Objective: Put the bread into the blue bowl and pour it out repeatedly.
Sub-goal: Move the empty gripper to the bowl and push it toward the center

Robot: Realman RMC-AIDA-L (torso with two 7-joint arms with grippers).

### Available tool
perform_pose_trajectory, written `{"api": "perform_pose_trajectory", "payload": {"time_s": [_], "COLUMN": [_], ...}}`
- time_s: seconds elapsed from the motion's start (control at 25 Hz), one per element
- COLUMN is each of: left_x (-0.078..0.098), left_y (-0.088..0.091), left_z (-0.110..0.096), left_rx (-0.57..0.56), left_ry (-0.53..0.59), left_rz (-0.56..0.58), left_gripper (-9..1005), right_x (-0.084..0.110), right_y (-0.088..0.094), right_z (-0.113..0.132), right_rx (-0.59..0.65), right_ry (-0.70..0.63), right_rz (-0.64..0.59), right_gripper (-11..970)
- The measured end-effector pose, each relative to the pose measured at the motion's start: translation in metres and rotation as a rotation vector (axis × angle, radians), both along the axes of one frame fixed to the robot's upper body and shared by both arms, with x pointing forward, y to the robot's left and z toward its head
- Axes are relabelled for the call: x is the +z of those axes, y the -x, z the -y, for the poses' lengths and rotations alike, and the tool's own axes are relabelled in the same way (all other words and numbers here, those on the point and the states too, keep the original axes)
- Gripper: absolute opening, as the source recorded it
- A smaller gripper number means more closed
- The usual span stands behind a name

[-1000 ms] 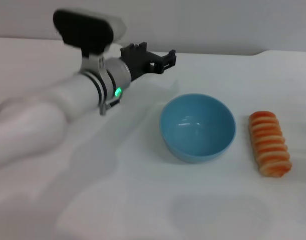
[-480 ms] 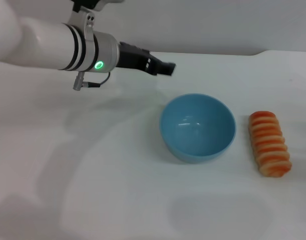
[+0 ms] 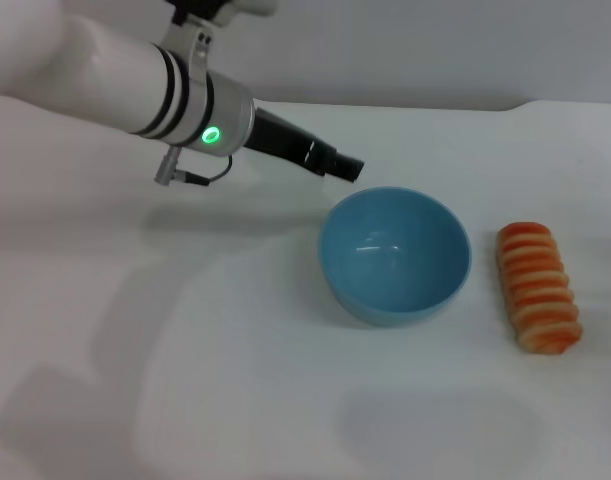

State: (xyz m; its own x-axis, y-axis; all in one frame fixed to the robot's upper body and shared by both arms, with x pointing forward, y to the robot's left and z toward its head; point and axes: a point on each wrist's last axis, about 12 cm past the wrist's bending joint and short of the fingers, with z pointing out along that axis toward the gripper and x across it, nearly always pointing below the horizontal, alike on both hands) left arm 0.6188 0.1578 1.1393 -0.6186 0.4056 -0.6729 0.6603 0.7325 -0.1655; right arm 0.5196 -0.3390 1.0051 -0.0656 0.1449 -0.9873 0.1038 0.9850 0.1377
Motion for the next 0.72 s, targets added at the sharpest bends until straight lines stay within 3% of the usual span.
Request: {"api": "perform_pose_trajectory", "payload": {"time_s": [0.12, 0.72], "left_x": [-0.016, -0.041], "left_y": [-0.003, 0.001], "left_z": [0.001, 0.003], "left_rx": [0.002, 0.021], "left_ry": [-0.033, -0.053], "left_rz": [-0.052, -0.124], "left_gripper": [783, 794], "right_x": [0.000, -0.001], "right_y": [0.000, 0.000], "right_z": [0.001, 0.000], "right_rx": [-0.005, -0.003], "right_ry": [-0.002, -0.002], "right_rz": [-0.001, -0.004], "right_gripper": [622, 620]}}
